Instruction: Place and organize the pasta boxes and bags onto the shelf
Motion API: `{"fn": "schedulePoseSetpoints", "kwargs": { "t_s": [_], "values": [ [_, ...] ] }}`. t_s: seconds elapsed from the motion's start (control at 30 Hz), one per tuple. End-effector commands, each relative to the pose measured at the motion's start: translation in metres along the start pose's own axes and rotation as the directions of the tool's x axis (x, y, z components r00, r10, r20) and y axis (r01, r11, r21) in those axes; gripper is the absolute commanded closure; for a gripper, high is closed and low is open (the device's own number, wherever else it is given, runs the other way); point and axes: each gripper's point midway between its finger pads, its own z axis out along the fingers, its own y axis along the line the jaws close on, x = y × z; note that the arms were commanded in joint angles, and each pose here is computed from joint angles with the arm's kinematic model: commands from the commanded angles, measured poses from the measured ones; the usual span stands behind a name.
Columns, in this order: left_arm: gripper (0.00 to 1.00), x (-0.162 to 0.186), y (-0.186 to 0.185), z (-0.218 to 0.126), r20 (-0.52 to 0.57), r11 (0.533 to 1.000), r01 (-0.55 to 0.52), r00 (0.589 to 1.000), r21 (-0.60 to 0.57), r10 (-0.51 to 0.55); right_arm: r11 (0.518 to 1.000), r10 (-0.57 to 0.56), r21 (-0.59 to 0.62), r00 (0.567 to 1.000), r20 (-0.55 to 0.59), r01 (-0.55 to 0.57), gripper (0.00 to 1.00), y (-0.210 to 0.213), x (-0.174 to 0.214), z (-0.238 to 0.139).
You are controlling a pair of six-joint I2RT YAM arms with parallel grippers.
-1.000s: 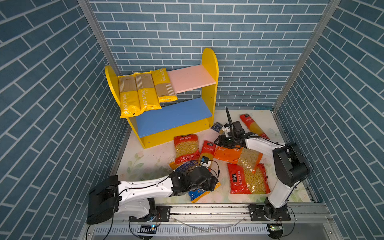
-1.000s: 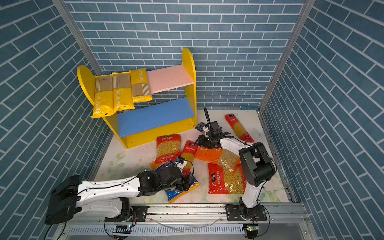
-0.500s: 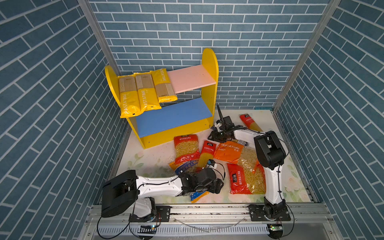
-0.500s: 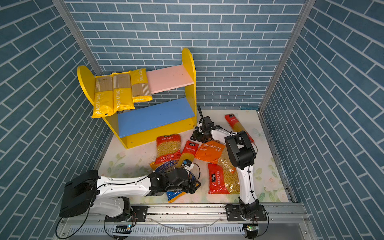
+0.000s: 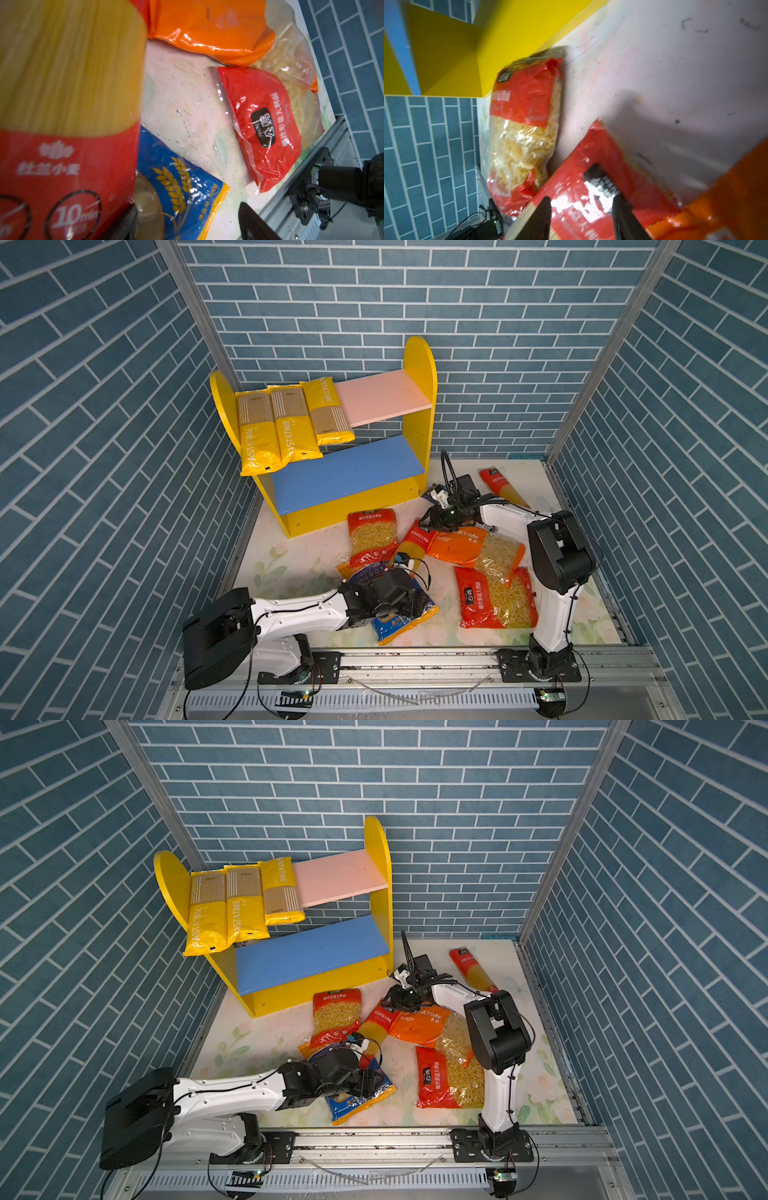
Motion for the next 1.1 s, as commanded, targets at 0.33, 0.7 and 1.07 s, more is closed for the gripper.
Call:
{"fn": "schedulePoseSetpoints", "kwargs": {
  "t_s": [0.33,0.7,1.07],
  "values": [
    [0.23,-0.034,0.1,-0.038,0.087,0.963,0.046,0.996,-0.267,-0.023,0.999,-0.001,0.044,0.998,-0.056,0.004,0.53,-0.009,0.078,-0.034],
    [0.24,-0.051,0.046,-0.062,0.137,0.98,0.008,0.99,-0.196,0.02,0.964,-0.036,0.265,0.996,0.079,0.013,0.46,-0.038,-0.029,-0.038],
    [0.24,-0.035,-0.007,-0.015,0.079,0.993,-0.07,0.994,-0.099,0.078,0.968,0.039,0.249,0.999,0.018,-0.042,0.44,-0.063,-0.045,0.01]
  ]
}}
